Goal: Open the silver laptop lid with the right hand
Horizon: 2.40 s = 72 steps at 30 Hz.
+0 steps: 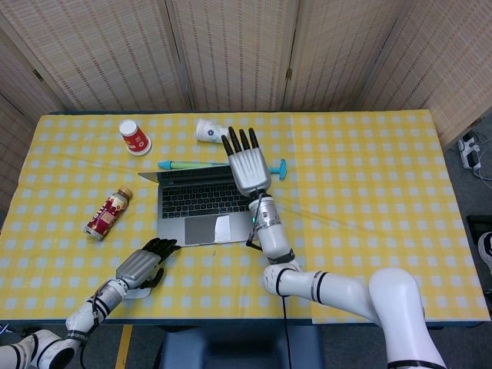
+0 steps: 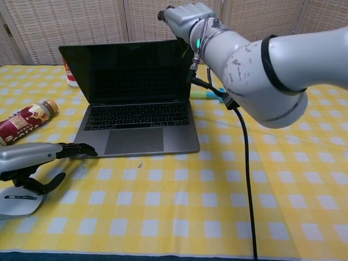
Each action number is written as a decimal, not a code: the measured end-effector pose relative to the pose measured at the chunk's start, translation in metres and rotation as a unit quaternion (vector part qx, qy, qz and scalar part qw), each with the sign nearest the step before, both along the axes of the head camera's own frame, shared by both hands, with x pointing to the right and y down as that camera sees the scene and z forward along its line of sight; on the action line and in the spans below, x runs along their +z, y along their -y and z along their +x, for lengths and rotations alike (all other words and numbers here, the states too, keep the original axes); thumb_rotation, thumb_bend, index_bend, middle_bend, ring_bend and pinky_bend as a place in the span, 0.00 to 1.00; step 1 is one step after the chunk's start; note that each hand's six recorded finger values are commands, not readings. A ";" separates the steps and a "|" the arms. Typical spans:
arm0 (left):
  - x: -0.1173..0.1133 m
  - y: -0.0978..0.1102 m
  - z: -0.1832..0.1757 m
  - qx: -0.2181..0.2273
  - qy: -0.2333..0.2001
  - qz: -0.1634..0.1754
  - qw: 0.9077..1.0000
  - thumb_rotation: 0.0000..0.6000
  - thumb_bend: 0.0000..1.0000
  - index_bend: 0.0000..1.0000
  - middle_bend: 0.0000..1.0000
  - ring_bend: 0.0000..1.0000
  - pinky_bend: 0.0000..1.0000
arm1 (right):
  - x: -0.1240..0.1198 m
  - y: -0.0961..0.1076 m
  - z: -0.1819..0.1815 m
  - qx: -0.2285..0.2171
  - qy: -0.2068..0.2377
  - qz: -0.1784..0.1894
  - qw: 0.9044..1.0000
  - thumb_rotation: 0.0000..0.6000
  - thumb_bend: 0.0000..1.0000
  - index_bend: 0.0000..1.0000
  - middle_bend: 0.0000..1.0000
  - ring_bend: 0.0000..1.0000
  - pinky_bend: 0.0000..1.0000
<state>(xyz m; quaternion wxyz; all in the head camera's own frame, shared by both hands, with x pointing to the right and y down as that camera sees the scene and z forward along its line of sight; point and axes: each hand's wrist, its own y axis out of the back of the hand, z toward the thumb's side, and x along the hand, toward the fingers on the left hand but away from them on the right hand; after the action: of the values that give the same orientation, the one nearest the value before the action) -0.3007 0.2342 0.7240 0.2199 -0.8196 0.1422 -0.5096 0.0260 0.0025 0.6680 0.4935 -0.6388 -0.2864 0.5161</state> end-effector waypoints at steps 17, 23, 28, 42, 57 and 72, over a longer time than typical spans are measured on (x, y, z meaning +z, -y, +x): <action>0.000 0.000 -0.003 -0.001 0.003 -0.001 1.000 1.00 0.77 0.03 0.03 0.00 0.00 | 0.001 0.033 0.014 0.048 -0.021 0.007 0.999 1.00 0.66 0.00 0.00 0.00 0.00; -0.001 0.000 -0.002 0.000 0.004 -0.002 1.000 1.00 0.77 0.02 0.03 0.00 0.00 | 0.004 0.043 0.019 0.061 -0.033 0.007 0.998 1.00 0.66 0.00 0.00 0.00 0.00; -0.001 0.000 -0.002 -0.001 0.005 -0.002 1.000 1.00 0.77 0.02 0.03 0.00 0.00 | 0.004 0.050 0.020 0.070 -0.033 0.005 0.997 1.00 0.66 0.00 0.00 0.00 0.00; -0.004 0.000 -0.002 -0.003 0.005 -0.001 1.000 1.00 0.77 0.02 0.03 0.00 0.00 | 0.008 0.053 0.023 0.084 -0.027 0.007 0.996 1.00 0.49 0.00 0.00 0.00 0.00; -0.028 0.009 -0.002 -0.024 -0.023 0.022 0.999 1.00 0.77 0.02 0.03 0.00 0.00 | -0.029 0.046 0.071 0.071 0.039 -0.010 0.997 1.00 0.49 0.00 0.00 0.00 0.00; -0.065 0.036 -0.021 -0.071 -0.036 0.074 0.994 1.00 0.76 0.03 0.03 0.00 0.00 | -0.084 0.001 0.196 0.053 0.034 -0.013 0.998 1.00 0.48 0.00 0.00 0.01 0.00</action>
<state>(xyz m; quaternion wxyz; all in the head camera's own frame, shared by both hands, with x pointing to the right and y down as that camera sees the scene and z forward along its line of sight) -0.3219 0.1986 0.6594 0.2378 -0.8068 0.2449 -0.4821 0.2216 0.0018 0.5840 0.4472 -0.6461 -0.3297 0.5233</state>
